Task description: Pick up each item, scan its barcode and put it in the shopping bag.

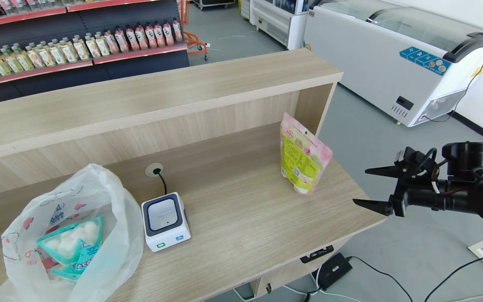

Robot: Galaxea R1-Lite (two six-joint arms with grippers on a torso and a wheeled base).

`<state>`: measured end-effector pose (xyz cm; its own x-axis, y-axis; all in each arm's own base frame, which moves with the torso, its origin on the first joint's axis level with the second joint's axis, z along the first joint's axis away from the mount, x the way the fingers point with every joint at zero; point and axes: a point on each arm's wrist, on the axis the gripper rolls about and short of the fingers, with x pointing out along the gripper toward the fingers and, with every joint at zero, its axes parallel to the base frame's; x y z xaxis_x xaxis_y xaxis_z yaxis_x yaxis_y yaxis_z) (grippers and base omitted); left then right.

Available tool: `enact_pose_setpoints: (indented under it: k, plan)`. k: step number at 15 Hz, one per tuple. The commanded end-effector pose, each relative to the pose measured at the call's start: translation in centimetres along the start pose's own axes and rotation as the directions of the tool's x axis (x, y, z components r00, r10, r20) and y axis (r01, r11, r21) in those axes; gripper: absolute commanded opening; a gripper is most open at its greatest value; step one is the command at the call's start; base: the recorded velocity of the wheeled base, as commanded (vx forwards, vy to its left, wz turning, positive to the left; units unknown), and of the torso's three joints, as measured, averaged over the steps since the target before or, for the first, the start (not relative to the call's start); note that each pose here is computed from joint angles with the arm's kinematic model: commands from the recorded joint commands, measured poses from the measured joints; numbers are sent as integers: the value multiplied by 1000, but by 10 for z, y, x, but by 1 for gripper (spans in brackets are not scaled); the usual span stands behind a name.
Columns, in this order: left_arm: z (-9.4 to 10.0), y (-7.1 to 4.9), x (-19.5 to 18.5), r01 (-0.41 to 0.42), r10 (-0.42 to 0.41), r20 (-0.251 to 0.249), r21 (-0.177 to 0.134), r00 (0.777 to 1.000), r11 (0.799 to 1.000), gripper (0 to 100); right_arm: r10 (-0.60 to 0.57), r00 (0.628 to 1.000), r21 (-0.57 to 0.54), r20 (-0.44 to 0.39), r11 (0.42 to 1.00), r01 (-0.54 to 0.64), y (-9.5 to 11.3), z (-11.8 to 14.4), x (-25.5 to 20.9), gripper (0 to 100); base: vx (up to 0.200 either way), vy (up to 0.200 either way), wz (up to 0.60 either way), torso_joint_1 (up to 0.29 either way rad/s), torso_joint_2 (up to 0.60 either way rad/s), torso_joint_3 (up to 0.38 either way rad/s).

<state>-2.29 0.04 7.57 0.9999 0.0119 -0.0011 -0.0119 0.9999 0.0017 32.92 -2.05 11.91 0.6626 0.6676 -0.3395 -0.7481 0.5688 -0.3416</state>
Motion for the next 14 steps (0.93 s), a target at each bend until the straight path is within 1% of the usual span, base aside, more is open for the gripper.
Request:
enact_pose_setpoints:
  k: [1, 9, 14]
  plan:
    - [0, 0, 0, 0, 0, 0, 0, 1000, 1000, 100, 34, 999, 2, 14, 999, -34, -5, -7, 15, 100, 0, 0, 0, 0, 0, 0]
    - [0, 0, 0, 0, 0, 0, 0, 1000, 1000, 100, 92, 993, -42, 73, 995, -89, -22, -9, 51, 100, 0, 0, 0, 0, 0, 0]
    - [0, 0, 0, 0, 0, 0, 0, 1000, 1000, 100, 119, 988, -32, 97, 993, -116, -27, -9, 67, 100, 0, 0, 0, 0, 0, 0]
